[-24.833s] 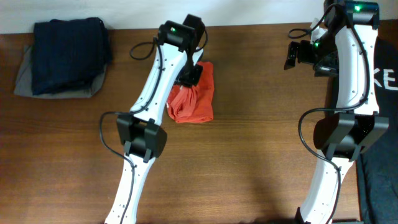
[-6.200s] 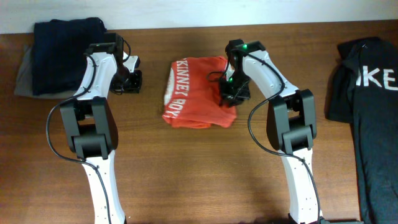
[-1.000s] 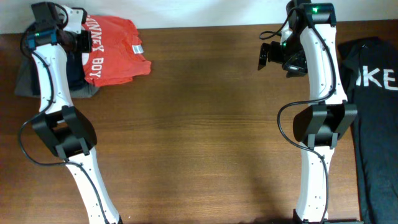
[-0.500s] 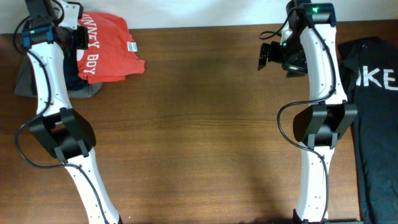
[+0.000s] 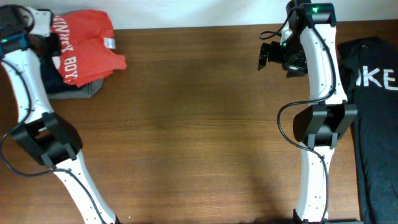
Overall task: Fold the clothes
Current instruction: 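Place the orange shirt on top of the dark clothes stack, left gripper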
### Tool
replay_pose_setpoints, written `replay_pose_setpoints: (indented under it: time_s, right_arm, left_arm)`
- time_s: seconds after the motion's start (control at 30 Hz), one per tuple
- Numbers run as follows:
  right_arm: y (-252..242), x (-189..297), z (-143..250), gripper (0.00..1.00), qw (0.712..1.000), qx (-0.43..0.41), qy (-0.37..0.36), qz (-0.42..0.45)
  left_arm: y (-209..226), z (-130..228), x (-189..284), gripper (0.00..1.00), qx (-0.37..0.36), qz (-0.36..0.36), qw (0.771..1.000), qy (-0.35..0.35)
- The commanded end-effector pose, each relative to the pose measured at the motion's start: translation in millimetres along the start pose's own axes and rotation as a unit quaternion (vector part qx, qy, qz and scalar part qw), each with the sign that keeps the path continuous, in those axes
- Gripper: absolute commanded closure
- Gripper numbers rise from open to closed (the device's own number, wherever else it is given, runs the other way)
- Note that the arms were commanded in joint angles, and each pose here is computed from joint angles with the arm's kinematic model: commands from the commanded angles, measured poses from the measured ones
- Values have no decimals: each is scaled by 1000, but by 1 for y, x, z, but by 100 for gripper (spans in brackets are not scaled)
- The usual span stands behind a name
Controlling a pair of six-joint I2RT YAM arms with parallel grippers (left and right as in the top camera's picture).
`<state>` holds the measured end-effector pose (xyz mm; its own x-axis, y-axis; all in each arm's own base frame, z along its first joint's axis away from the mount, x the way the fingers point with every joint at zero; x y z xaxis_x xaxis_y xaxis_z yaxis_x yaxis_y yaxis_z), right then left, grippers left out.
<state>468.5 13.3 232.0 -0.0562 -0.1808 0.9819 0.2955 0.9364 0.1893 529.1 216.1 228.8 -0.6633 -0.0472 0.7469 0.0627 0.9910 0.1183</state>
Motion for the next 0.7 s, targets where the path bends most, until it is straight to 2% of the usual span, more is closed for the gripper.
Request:
replay_pose_setpoints:
  time_s: [0.0, 0.5, 0.6, 0.67]
  right_arm:
    - [2, 17, 4, 1, 1000, 8, -16, -10]
    - [5, 17, 5, 1, 999, 8, -10, -31]
    - [5, 17, 5, 1, 999, 8, -9, -32]
    - [6, 17, 6, 1, 999, 9, -9, -32]
  left_arm:
    - [21, -17, 40, 99, -11, -46, 998, -40]
    - [42, -13, 43, 99, -9, -69, 996, -56]
    - [49, -6, 39, 94, -2, -70, 996, -48]
    - [57, 5, 31, 86, 7, -70, 997, -36]
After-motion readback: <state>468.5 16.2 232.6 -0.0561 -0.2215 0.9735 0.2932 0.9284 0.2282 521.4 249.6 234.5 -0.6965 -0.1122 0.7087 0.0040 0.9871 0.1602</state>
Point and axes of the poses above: each gripper's point midway between its finger pads, its own x axis back along the fingers, its own y axis along the line the jaws close on, z = x × y, the point moved 10 cm from there along x, back along the fingers, and after that the axes turned 5 degrees about -x, right-handed, at the moved point
